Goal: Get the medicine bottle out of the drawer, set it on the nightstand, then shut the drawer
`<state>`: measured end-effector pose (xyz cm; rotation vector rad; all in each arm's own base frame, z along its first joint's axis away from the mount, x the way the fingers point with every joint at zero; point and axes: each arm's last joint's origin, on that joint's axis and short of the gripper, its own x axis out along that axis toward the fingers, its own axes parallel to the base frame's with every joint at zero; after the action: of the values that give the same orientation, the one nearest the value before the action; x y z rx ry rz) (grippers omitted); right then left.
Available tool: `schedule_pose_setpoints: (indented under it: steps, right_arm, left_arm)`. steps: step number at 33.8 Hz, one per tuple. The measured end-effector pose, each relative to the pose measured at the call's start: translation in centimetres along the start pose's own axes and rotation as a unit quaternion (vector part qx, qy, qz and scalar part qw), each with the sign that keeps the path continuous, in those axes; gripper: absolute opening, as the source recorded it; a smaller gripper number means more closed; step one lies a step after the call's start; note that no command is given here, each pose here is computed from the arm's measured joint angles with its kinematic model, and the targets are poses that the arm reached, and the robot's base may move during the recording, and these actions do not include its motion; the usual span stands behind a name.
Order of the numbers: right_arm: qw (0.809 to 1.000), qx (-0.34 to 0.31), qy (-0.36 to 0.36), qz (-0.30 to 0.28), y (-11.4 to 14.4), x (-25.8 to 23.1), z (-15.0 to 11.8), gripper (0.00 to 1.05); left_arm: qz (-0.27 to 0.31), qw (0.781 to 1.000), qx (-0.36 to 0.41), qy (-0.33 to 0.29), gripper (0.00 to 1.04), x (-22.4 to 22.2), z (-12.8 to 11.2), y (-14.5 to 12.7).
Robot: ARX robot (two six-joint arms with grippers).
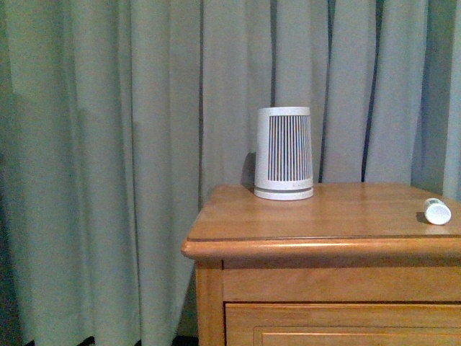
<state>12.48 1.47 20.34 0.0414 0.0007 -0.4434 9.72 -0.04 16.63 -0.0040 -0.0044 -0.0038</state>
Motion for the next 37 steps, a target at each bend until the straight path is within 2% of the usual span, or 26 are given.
schedule_pose_setpoints:
  steps: [7, 12, 15, 19, 22, 23, 26, 30, 32, 37]
  right_arm:
    - [1.0, -0.018, 0.018, 0.011, -0.8, -2.3, -1.8, 0.98]
    - [1.0, -0.014, 0.016, 0.014, -0.9, -2.4, -1.8, 0.98]
    - [0.99, -0.013, 0.01, 0.138, -1.3, -2.3, -2.1, 0.82]
    - [0.979, -0.011, 0.001, 0.204, -1.5, -2.3, -2.0, 0.68]
    - [0.97, -0.015, 0.001, 0.242, -1.8, -2.2, -2.2, 0.52]
    - [0.972, -0.017, 0.0, 0.236, -2.2, -2.0, -2.4, 0.45]
    - [0.976, -0.017, 0.001, 0.219, -2.5, -1.8, -2.6, 0.33]
    - [0.975, -0.017, -0.001, 0.221, -2.6, -1.8, -3.4, 0.1]
    - [0.975, -0.018, 0.0, 0.221, -2.6, -1.8, -3.6, 0.02]
    - [0.975, -0.018, -0.002, 0.22, -2.6, -1.8, -3.5, 0.03]
  left_arm:
    - [0.0, 1.0, 0.0, 0.0, 0.98, 0.0, 0.0, 0.0]
    - [0.0, 1.0, 0.0, 0.0, 0.98, 0.0, 0.0, 0.0]
    - [0.0, 1.0, 0.0, 0.0, 0.98, 0.0, 0.0, 0.0]
    - [0.0, 1.0, 0.0, 0.0, 0.98, 0.0, 0.0, 0.0]
    - [0.0, 1.0, 0.0, 0.0, 0.98, 0.0, 0.0, 0.0]
    - [0.0, 1.0, 0.0, 0.0, 0.98, 0.0, 0.0, 0.0]
    - [0.0, 1.0, 0.0, 0.0, 0.98, 0.0, 0.0, 0.0]
    - [0.0, 1.0, 0.0, 0.0, 0.98, 0.0, 0.0, 0.0]
    - [0.0, 1.0, 0.0, 0.0, 0.98, 0.0, 0.0, 0.0]
    - [0.0, 1.0, 0.0, 0.0, 0.98, 0.0, 0.0, 0.0]
